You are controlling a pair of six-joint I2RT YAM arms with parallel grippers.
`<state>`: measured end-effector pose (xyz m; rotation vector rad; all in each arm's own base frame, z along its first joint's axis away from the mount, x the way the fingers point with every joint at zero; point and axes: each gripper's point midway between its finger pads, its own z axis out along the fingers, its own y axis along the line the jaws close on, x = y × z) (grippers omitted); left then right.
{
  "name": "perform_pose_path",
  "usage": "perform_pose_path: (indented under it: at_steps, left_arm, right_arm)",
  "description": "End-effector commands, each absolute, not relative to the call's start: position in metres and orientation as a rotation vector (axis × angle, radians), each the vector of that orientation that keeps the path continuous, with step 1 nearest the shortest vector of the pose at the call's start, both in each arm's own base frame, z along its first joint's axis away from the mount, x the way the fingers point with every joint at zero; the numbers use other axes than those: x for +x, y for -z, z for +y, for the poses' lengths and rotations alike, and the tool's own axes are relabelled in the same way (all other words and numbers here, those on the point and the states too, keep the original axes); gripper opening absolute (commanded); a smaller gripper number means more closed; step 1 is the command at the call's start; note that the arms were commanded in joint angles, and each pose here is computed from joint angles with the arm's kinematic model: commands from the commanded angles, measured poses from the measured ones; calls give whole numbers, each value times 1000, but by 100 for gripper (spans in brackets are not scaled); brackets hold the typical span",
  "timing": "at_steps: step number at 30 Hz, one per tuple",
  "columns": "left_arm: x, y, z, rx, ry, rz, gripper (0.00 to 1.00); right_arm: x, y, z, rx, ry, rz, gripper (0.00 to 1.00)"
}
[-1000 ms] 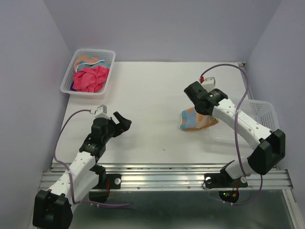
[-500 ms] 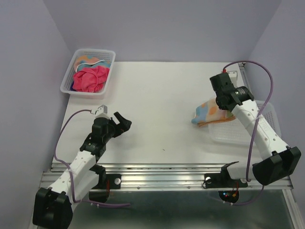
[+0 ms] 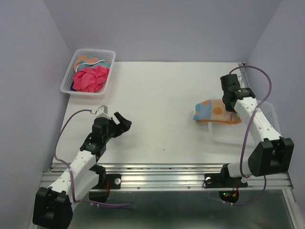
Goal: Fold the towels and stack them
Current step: Neatly place the folded towel into the bin
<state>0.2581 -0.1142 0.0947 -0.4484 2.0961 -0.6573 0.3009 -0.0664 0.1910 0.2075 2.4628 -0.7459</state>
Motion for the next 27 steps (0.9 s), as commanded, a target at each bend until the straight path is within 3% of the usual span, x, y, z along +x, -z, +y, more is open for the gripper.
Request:
perform_pose_path:
  at_steps: [1,6,27]
  left_arm:
    - [269,-116,-118,-406,675,2030,99]
    - [269,-115,-117,-412,670,2030,99]
    - [269,-114,-117,-405,667,2032,99]
  right_arm:
    - [307,-156,-72,209,750,2510,1]
    - [301,-123,-91,251,833,2587,1]
    - [301,-102,-124,245,946,2633,1]
